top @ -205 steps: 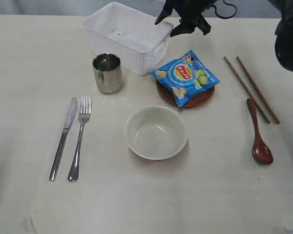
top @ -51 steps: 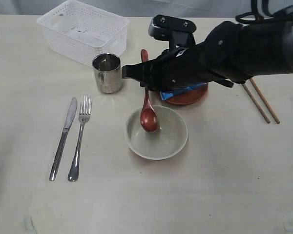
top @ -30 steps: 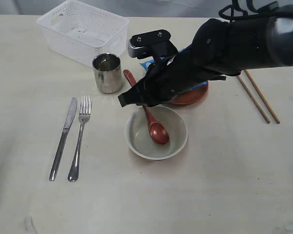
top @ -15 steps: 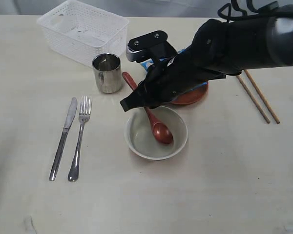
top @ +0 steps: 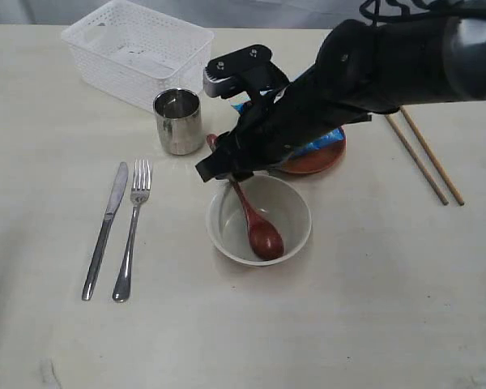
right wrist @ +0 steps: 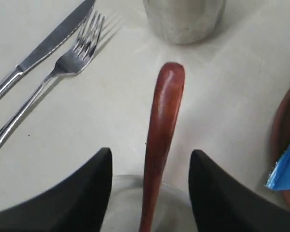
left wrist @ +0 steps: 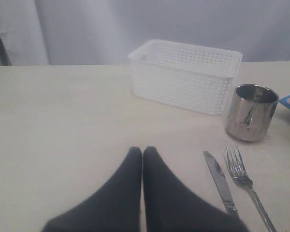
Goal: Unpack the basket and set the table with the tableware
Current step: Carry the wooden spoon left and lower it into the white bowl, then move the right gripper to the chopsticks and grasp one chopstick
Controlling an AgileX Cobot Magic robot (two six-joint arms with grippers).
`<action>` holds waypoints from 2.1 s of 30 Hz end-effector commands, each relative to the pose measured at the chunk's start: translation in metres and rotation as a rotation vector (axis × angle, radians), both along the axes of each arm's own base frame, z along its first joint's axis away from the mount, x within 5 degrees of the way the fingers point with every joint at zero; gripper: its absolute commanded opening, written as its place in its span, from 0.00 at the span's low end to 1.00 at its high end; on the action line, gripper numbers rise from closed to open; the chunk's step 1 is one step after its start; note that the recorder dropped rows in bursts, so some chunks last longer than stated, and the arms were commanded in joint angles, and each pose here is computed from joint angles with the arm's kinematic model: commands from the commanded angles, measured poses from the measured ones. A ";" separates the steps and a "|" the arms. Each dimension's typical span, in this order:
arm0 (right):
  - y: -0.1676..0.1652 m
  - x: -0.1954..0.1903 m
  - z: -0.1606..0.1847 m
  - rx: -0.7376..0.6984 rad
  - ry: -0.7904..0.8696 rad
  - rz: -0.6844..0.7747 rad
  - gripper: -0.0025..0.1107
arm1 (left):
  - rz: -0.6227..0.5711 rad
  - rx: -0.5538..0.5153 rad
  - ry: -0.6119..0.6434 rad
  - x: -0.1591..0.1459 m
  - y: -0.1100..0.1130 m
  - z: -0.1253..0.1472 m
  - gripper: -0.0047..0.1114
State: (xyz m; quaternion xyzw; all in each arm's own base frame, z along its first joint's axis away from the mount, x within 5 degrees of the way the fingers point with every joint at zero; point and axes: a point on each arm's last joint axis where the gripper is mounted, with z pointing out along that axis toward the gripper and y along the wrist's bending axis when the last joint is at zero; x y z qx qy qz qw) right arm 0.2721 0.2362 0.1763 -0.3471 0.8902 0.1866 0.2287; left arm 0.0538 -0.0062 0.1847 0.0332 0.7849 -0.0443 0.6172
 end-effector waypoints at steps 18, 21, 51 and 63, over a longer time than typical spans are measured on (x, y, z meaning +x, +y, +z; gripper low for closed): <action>-0.220 0.076 0.045 -0.204 0.185 -0.736 0.43 | 0.002 -0.001 -0.004 0.000 0.000 0.000 0.04; -0.217 0.080 0.027 -0.216 0.217 -0.599 0.43 | 0.002 -0.001 -0.004 0.000 0.000 0.000 0.04; -0.209 0.118 -0.082 -0.387 0.333 -0.454 0.21 | 0.002 -0.001 -0.004 0.000 0.000 0.000 0.04; -0.192 0.097 -0.027 -0.191 0.477 -0.521 0.02 | 0.002 -0.001 -0.004 0.000 0.000 0.000 0.04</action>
